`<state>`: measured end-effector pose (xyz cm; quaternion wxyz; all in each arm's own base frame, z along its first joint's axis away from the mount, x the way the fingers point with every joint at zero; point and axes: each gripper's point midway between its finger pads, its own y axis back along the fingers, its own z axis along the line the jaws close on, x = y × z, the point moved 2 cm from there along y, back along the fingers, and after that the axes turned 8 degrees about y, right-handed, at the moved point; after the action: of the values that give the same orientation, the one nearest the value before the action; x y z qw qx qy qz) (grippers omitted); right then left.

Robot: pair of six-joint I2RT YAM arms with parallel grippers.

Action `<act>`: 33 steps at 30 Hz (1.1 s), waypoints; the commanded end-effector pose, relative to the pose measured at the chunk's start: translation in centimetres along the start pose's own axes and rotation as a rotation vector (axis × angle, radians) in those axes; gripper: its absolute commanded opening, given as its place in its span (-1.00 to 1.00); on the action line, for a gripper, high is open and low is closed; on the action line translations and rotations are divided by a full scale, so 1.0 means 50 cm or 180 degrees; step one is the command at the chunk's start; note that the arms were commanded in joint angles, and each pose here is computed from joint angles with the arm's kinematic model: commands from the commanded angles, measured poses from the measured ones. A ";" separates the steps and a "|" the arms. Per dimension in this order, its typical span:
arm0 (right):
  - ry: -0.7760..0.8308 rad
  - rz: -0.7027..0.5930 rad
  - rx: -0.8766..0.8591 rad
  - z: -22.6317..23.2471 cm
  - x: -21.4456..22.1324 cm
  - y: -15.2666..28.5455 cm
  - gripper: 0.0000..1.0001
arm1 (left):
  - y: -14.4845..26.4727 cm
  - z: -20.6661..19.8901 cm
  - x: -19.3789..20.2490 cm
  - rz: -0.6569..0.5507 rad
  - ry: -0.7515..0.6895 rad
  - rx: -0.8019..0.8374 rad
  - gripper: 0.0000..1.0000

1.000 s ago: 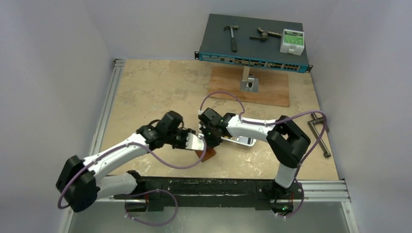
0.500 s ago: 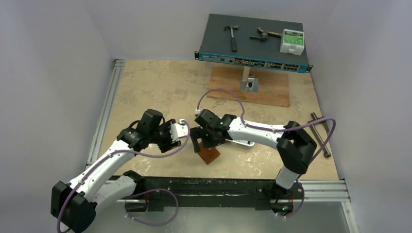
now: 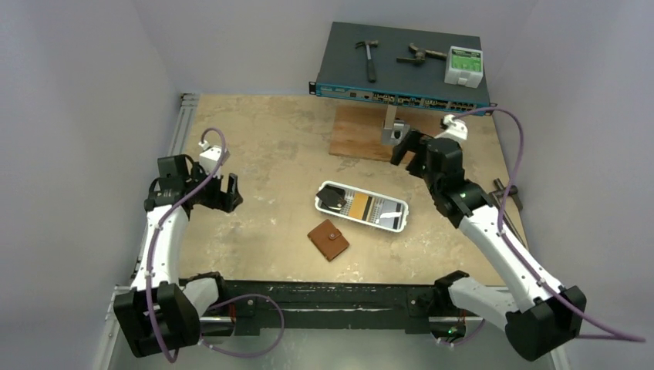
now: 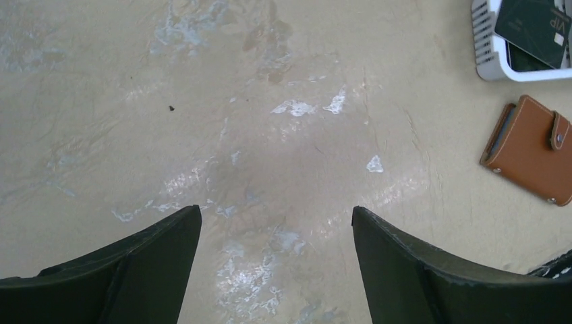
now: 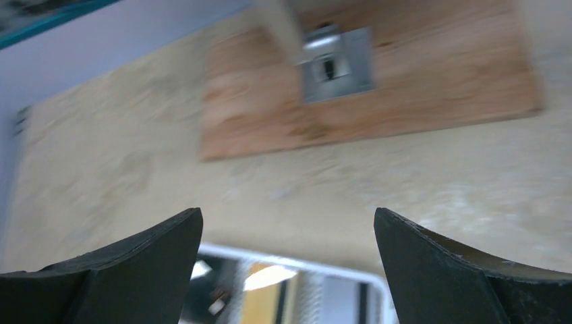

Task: Put the credit cards into the card holder
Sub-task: Reset both arms

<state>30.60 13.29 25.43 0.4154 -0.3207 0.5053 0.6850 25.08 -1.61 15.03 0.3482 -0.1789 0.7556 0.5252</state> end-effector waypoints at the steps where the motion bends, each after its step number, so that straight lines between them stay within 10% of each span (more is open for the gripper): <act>1: 0.0254 -0.0628 0.1102 -0.190 0.011 -0.045 0.98 | -0.013 0.029 -0.036 -0.0335 0.0485 0.0017 0.68; 10: 0.0173 -0.1348 0.1970 -0.366 0.041 -0.071 0.98 | -0.075 0.070 -0.026 -0.1320 0.0310 -0.0233 0.85; 33: 0.0738 -0.1859 0.1298 -0.353 0.071 -0.132 0.98 | -0.107 0.080 -0.108 -0.2160 0.0476 0.0074 1.00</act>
<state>35.68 -2.29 12.40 0.5730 -0.3878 0.6008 0.4005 32.64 -0.71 11.68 0.4079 -0.4298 0.7095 0.3814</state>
